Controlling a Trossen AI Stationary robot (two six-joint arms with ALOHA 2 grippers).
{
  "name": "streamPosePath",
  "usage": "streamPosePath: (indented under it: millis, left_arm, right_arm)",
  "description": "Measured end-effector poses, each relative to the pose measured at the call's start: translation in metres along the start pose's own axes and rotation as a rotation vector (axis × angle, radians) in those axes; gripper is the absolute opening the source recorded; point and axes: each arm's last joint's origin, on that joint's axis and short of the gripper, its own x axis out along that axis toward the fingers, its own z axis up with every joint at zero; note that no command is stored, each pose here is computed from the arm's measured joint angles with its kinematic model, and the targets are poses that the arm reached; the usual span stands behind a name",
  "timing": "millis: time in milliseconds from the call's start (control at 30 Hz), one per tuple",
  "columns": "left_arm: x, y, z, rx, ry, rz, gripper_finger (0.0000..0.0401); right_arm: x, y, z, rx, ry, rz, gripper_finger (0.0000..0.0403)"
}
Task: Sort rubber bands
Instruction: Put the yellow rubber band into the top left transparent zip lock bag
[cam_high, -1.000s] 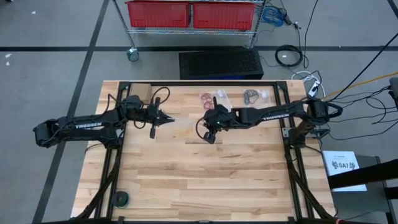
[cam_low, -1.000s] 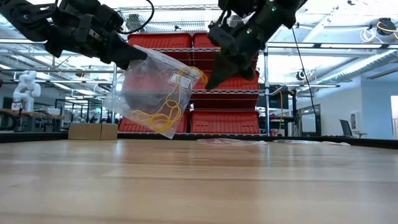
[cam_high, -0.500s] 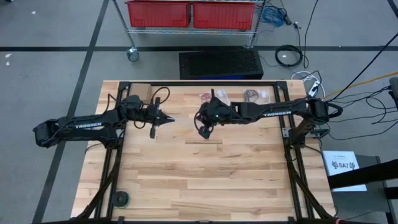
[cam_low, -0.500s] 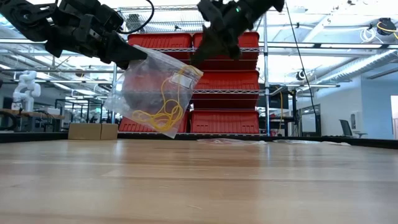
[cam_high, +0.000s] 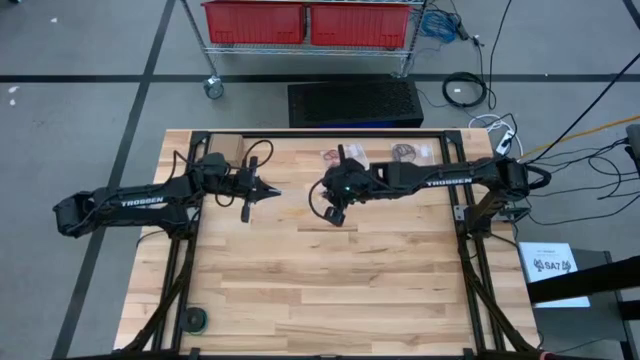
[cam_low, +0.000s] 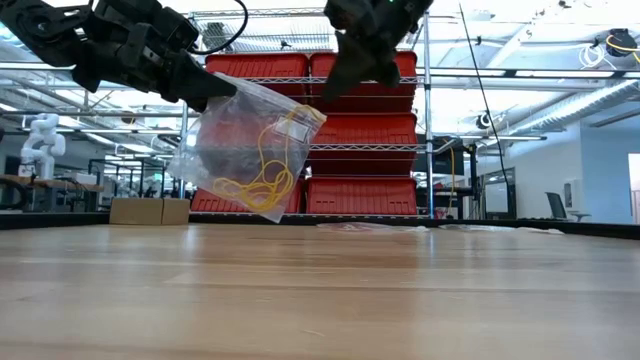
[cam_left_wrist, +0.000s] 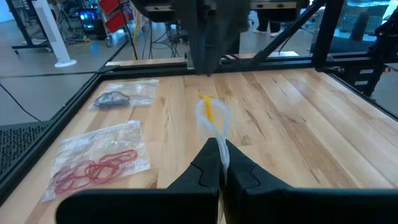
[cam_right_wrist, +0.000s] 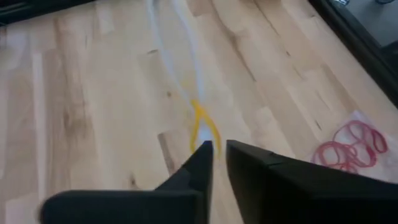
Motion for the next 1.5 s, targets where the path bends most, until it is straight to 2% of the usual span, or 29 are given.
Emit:
streamPosePath:
  millis: [233,367,467,600,900,1500]
  left_arm:
    - [0.000,0.000,0.000,0.001,-0.002,0.001,0.0000]
    - [0.000,0.000,0.000,0.001,-0.002,0.000,0.0000]
    - [0.000,0.000,0.000,0.001,-0.002,0.000,0.0000]
    - [0.000,0.000,0.000,0.002,-0.002,0.000,0.0000]
    - [0.000,0.000,0.000,0.002,-0.001,0.000,0.0000]
    - [0.000,0.000,0.000,0.001,0.001,0.000,0.0000]
  right_arm:
    - [0.001,-0.005,0.002,0.027,-0.003,0.013,0.0105]
    - [0.011,-0.016,0.002,0.043,0.037,0.059,0.0121]
    - [0.020,-0.024,0.002,0.049,0.058,0.067,0.0115]
    - [0.032,-0.029,0.002,0.044,0.070,0.144,0.0096]
    - [0.034,-0.024,0.001,-0.009,0.068,0.157,0.0006]
    - [0.003,-0.003,0.004,-0.062,0.000,0.141,0.0000]
